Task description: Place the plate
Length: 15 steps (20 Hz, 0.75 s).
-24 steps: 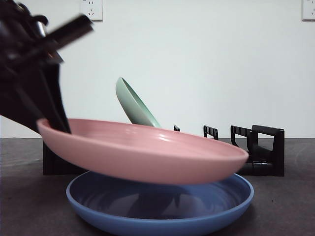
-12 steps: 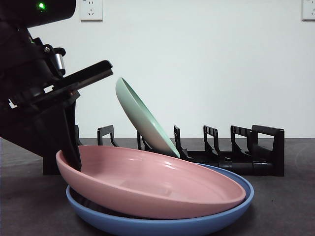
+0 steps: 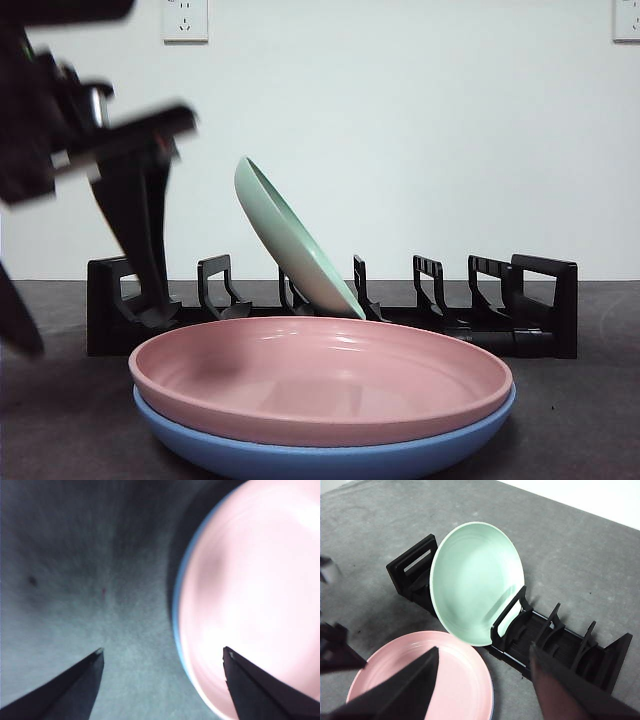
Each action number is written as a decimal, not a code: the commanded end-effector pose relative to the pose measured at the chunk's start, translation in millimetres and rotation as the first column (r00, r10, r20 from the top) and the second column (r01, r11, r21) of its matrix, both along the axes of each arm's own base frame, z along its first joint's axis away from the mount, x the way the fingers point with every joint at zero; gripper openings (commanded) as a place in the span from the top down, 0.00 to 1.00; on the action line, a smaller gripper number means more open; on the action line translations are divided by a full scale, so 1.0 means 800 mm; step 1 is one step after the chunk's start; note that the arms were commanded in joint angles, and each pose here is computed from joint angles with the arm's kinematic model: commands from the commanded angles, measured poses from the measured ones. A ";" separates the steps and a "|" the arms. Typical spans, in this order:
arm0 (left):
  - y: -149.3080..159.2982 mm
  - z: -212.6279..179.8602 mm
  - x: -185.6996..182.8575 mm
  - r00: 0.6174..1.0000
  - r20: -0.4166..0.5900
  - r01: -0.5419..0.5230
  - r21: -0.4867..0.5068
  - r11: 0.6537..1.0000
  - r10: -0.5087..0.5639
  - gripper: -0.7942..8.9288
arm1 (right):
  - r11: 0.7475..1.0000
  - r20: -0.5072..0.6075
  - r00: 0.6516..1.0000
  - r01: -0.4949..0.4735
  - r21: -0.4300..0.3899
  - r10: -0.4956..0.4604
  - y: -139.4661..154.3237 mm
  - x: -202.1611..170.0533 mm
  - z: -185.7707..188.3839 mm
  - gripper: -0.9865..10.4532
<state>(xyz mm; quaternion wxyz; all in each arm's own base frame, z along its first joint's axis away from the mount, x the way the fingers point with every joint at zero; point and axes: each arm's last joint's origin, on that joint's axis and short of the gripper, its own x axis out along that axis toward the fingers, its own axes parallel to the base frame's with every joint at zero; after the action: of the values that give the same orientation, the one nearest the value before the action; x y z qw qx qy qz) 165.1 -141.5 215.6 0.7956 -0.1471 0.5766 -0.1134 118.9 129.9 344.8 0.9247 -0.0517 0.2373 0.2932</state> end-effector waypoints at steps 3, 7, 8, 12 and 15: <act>0.034 0.061 -0.020 0.962 0.206 0.169 0.060 0.984 -0.178 0.53 | 0.999 -0.044 0.999 0.014 0.049 -0.012 0.004 0.000 0.001 0.66; 0.081 0.097 -0.052 0.912 0.347 0.190 0.116 0.975 -0.219 0.54 | 0.997 -0.119 0.993 -0.006 0.080 0.016 0.016 0.014 0.004 0.66; 0.092 0.103 -0.061 0.903 0.370 0.178 0.137 0.974 -0.217 0.54 | 0.996 -0.148 0.988 -0.022 0.086 0.035 0.022 0.021 0.007 0.66; 0.125 0.114 -0.091 0.889 0.437 0.063 0.181 0.982 -0.137 0.54 | 0.995 -0.317 0.944 -0.073 0.063 0.090 0.060 0.067 0.021 0.66; 0.133 0.115 -0.099 0.889 0.448 0.023 0.172 0.985 -0.099 0.54 | 0.996 -0.435 0.897 -0.092 -0.005 0.081 0.100 0.110 0.026 0.66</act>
<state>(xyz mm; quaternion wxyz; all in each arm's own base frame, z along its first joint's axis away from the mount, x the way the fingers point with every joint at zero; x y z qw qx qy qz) 84.7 -34.7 302.5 0.9099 -0.0374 0.3958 -0.1189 203.3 202.5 363.5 0.8357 -0.0101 0.4383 0.3308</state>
